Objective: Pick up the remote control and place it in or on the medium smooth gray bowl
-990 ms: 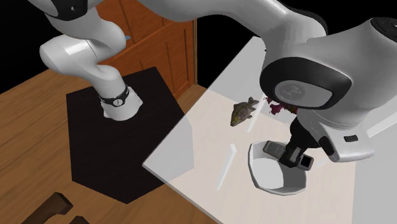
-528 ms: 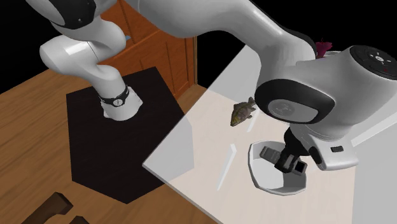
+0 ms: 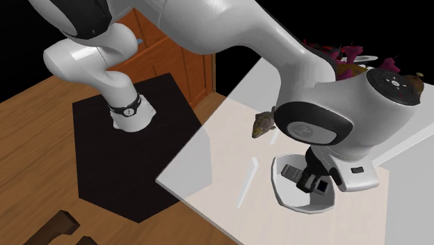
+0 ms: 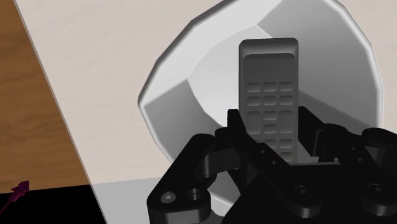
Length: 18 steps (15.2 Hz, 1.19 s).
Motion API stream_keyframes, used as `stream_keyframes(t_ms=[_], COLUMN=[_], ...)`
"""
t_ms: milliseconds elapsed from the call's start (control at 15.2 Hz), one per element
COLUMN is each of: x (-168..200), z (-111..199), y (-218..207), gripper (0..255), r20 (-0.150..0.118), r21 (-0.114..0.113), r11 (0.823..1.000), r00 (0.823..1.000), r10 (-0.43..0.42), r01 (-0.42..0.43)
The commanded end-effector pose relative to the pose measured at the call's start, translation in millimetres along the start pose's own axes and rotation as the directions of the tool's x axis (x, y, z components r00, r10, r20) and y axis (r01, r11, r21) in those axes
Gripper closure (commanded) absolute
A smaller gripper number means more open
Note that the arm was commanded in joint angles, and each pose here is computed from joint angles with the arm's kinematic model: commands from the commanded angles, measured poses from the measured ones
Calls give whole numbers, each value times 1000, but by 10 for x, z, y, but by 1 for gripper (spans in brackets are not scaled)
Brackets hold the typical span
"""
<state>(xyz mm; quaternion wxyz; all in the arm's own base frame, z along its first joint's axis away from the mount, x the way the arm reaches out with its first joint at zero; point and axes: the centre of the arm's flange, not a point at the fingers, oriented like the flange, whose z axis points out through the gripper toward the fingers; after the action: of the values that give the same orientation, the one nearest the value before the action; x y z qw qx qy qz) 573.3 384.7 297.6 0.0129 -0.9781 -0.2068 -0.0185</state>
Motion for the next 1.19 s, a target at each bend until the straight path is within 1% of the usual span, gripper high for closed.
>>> stream_keyframes(t_ms=[0, 198, 264, 594, 858, 1122], x=[1, 1, 1, 1, 1, 1], z=[3, 3, 3, 3, -497, -497], y=[0, 0, 0, 0, 0, 0], gripper=[255, 255, 0, 0, 0, 0], r20=[0, 0, 0, 0, 0, 0], r21=[0, 0, 0, 0, 0, 0], r11=[1000, 1000, 1000, 1000, 1000, 1000], r00=[1000, 1000, 1000, 1000, 1000, 1000], r10=[0, 0, 0, 0, 0, 0], r01=[0, 0, 0, 0, 0, 0])
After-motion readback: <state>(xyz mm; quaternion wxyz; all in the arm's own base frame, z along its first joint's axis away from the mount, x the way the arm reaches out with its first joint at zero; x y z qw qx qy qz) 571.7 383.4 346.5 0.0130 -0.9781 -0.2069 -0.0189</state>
